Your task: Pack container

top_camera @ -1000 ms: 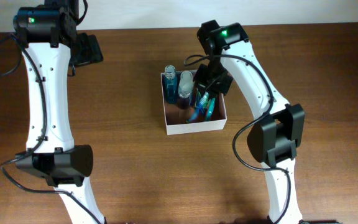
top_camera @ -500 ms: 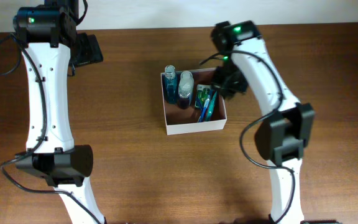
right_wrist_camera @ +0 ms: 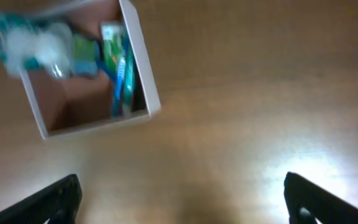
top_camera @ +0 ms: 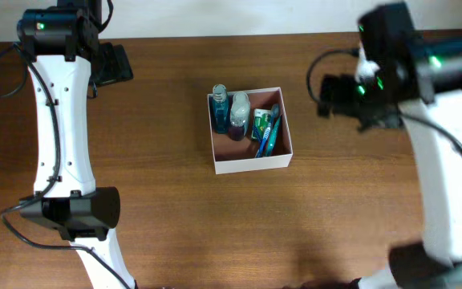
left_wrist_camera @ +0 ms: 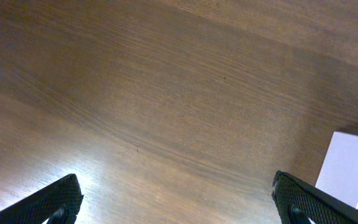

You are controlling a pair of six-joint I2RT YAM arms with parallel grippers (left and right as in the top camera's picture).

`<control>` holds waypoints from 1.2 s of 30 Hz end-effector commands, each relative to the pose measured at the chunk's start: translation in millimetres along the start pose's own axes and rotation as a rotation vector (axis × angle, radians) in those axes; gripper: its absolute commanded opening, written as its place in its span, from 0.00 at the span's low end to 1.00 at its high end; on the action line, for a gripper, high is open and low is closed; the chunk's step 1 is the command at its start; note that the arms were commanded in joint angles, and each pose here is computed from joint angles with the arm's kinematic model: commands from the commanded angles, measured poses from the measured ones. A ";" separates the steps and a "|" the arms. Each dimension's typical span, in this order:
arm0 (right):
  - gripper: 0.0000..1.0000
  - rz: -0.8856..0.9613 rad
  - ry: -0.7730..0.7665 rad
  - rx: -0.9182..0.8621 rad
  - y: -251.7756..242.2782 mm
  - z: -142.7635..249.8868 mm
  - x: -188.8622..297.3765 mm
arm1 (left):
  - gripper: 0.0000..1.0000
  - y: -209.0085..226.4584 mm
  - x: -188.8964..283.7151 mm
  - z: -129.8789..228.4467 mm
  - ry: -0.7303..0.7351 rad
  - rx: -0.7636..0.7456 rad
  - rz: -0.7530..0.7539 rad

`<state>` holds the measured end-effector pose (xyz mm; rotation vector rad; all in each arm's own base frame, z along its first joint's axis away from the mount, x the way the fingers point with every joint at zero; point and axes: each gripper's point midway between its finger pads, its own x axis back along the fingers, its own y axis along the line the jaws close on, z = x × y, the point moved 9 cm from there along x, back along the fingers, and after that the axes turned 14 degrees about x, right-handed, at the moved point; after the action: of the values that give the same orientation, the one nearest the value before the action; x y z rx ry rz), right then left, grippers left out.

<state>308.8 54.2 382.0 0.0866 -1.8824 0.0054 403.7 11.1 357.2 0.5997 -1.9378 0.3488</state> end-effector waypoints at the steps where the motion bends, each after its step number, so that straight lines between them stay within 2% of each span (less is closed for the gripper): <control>1: 0.99 0.049 0.071 0.041 -9.0 54.6 6.0 | 0.99 2.1 2.6 -0.2 -0.005 0.014 0.001; 5: 0.99 0.129 0.108 -0.035 -20.2 99.6 4.4 | 0.99 2.1 2.5 -0.2 -0.005 0.014 0.001; 10: 0.98 0.118 0.122 -0.083 -21.9 124.6 2.9 | 0.99 2.0 2.6 -0.2 -0.005 0.014 0.001; 23: 0.99 0.118 0.134 -0.082 -21.6 123.2 0.1 | 0.99 2.0 2.6 -0.2 -0.005 0.014 0.001; 28: 0.99 0.139 0.134 -0.011 -23.7 123.0 0.5 | 0.99 2.0 2.5 -0.2 -0.005 0.014 0.001; 36: 0.99 0.097 0.030 -0.015 -19.6 107.8 -10.1 | 0.99 2.0 2.5 -0.2 -0.005 0.014 0.001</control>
<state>205.5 28.4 345.8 -0.0254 -1.8318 0.0526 403.9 11.1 357.1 0.6000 -1.9386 0.3488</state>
